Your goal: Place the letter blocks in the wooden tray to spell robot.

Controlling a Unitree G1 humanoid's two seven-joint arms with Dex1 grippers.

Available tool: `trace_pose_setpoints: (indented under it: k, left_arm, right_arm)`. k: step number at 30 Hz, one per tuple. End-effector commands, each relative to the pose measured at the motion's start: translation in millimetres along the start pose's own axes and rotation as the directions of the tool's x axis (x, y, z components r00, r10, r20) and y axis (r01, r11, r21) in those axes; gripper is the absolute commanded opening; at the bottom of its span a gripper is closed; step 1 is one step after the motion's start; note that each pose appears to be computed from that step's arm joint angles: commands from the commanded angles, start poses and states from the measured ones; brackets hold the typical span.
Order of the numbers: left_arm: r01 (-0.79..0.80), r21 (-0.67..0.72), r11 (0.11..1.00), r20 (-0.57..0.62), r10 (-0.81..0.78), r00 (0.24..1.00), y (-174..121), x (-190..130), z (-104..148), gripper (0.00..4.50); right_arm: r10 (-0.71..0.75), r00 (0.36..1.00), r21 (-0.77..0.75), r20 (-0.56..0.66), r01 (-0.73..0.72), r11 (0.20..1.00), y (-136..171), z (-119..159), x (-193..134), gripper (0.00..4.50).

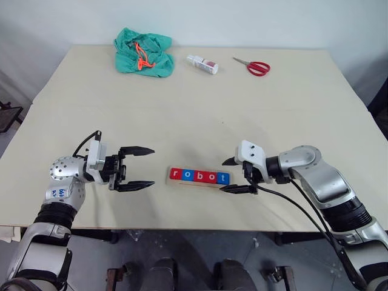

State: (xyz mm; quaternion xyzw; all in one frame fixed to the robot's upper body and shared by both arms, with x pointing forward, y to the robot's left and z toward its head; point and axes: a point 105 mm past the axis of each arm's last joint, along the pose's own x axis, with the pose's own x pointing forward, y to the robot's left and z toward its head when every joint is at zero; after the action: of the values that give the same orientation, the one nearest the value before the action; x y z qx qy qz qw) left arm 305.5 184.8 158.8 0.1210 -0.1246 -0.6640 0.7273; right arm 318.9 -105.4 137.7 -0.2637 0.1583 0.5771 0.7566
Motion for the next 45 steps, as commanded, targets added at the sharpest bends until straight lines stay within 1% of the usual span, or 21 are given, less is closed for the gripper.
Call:
trace_pose_setpoints:
  k: [1, 4, 9, 12, 15, 17, 19, 20, 21, 23, 28, 30, 34, 35, 38, 42, 45]
  left_arm:
    - [0.104, 0.032, 0.994, 0.000, -0.104, 0.995, -8, -2, 6, 4.50]
    - [0.103, 0.031, 0.994, 0.002, -0.103, 0.995, -9, -1, 4, 4.50]
    - [0.090, 0.025, 0.996, -0.016, -0.089, 0.996, -6, -1, 0, 4.50]
    - [0.076, 0.031, 0.997, -0.026, -0.075, 0.997, -3, 0, -3, 4.50]
    - [0.067, 0.042, 0.997, -0.022, -0.066, 0.998, 0, 2, -3, 4.50]
    - [0.065, 0.042, 0.997, -0.022, -0.064, 0.998, 1, 3, -3, 4.50]
    - [0.064, 0.042, 0.997, -0.018, -0.063, 0.998, 1, 4, -2, 4.50]
    - [0.063, 0.042, 0.997, -0.017, -0.063, 0.998, 1, 4, -2, 4.50]
    - [0.061, 0.043, 0.997, -0.017, -0.060, 0.998, 1, 4, -2, 4.50]
    - [0.046, 0.037, 0.998, -0.022, -0.045, 0.999, 1, 2, -2, 4.50]
    - [-0.010, 0.015, 1.000, -0.057, 0.010, 0.998, 4, -2, -5, 4.50]
    - [-0.027, 0.038, 0.999, -0.048, 0.028, 0.998, 6, -1, -2, 4.50]
    - [-0.159, 0.031, 0.987, -0.085, 0.161, 0.983, 25, 3, -1, 4.50]
    - [-0.170, 0.039, 0.985, -0.093, 0.173, 0.980, 26, 3, 0, 4.50]
    - [-0.174, 0.040, 0.984, -0.073, 0.176, 0.982, 25, 2, 7, 4.50]
    - [-0.209, 0.050, 0.977, -0.103, 0.213, 0.971, 25, -10, 14, 4.50]
    - [-0.244, 0.051, 0.968, -0.129, 0.249, 0.960, 24, -24, 17, 4.50]
  right_arm:
    - [-0.032, 0.999, -0.026, 0.036, 0.033, 0.999, -1, 13, -15, 4.46]
    - [-0.053, 0.998, 0.005, 0.015, 0.053, 0.999, 1, 7, -38, 4.46]
    - [-0.173, 0.984, 0.008, 0.033, 0.173, 0.985, -13, -3, -63, 4.46]
    - [-0.205, 0.976, 0.001, 0.073, 0.206, 0.979, -16, -4, -74, 3.88]
    - [-0.208, 0.976, 0.014, 0.065, 0.208, 0.978, -16, -9, -75, 2.90]
    - [-0.183, 0.981, 0.017, 0.070, 0.183, 0.983, -14, -7, -72, 2.17]
    - [-0.170, 0.985, 0.018, 0.041, 0.170, 0.985, -12, -9, -67, 1.53]
    - [-0.168, 0.985, 0.018, 0.025, 0.168, 0.986, -11, -11, -66, 1.53]
    - [-0.156, 0.988, 0.024, 0.011, 0.155, 0.988, -9, -14, -66, 1.61]
    - [-0.134, 0.991, 0.040, 0.006, 0.133, 0.990, -4, -16, -67, 2.01]
    - [-0.105, 0.994, 0.036, 0.035, 0.103, 0.994, 2, -11, -69, 3.70]
    - [-0.087, 0.996, 0.026, 0.037, 0.086, 0.996, 3, -10, -68, 4.42]
    - [-0.051, 0.997, 0.026, 0.061, 0.050, 0.998, 5, -8, -67, 4.47]
    - [-0.047, 0.996, 0.029, 0.070, 0.045, 0.999, 5, -8, -68, 4.47]
    - [-0.033, 0.995, 0.023, 0.092, 0.031, 0.999, 6, -10, -75, 4.47]
    - [-0.026, 0.990, 0.045, 0.139, 0.020, 0.999, 8, -15, -93, 4.47]
    - [-0.043, 0.988, 0.048, 0.147, 0.037, 0.998, 4, -23, -107, 4.47]
